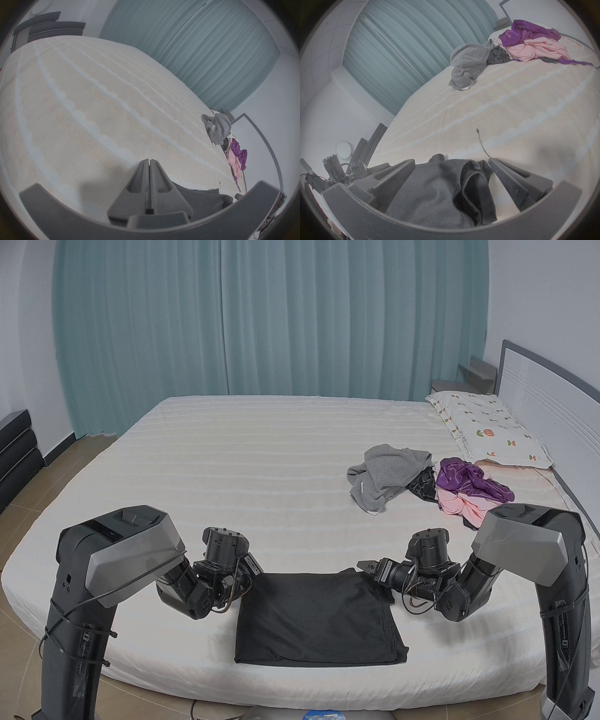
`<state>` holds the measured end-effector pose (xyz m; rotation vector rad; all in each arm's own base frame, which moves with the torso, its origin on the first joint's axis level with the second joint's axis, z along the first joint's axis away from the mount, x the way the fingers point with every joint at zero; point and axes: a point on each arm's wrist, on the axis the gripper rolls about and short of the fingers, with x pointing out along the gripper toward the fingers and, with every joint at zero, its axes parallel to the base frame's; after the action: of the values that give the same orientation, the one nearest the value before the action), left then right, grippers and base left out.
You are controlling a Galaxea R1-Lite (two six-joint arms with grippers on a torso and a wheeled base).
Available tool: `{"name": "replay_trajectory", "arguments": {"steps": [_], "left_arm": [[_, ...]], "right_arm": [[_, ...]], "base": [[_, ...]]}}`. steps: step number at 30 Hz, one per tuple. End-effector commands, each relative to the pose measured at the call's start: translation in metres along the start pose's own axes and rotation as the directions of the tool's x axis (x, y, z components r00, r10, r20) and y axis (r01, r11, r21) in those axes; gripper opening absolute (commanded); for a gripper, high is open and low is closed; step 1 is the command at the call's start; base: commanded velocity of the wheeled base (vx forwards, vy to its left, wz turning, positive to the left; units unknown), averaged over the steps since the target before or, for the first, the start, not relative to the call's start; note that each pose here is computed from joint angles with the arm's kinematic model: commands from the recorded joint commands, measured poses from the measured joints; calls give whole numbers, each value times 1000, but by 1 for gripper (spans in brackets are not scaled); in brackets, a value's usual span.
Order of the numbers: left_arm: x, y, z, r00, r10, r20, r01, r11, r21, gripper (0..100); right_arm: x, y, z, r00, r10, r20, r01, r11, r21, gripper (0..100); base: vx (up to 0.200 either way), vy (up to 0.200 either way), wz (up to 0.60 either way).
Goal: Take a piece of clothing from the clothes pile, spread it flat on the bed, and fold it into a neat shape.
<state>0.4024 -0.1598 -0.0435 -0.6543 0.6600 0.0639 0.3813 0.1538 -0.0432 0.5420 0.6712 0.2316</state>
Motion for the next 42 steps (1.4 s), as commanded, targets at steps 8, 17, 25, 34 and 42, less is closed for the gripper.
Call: {"name": "replay_trajectory", "arguments": {"steps": [8, 17, 25, 34, 42], "left_arm": [[0, 0, 0, 1000, -1, 2, 1, 1000, 0, 0], [0, 0, -1, 1000, 3, 2, -3, 1000, 9, 0], [0, 0, -1, 1000, 1, 2, -1, 1000, 11, 0], [-2, -1, 0, 1000, -2, -6, 2, 1000, 5, 100], [-13, 0, 14, 1000, -20, -6, 20, 998, -58, 100]], "right_arm": [[-1, -4, 2, 1000, -25, -14, 25, 1000, 4, 0], [-1, -8, 15, 999, -44, 14, 44, 999, 18, 0], [3, -9, 14, 998, -61, -9, 61, 998, 19, 0], [-1, -9, 14, 999, -49, -11, 49, 998, 27, 100], [-50, -7, 22, 1000, 27, -10, -27, 999, 46, 100]], "base": [[0, 0, 0], [0, 0, 0], [0, 0, 0], [0, 0, 0], [0, 0, 0]]}}
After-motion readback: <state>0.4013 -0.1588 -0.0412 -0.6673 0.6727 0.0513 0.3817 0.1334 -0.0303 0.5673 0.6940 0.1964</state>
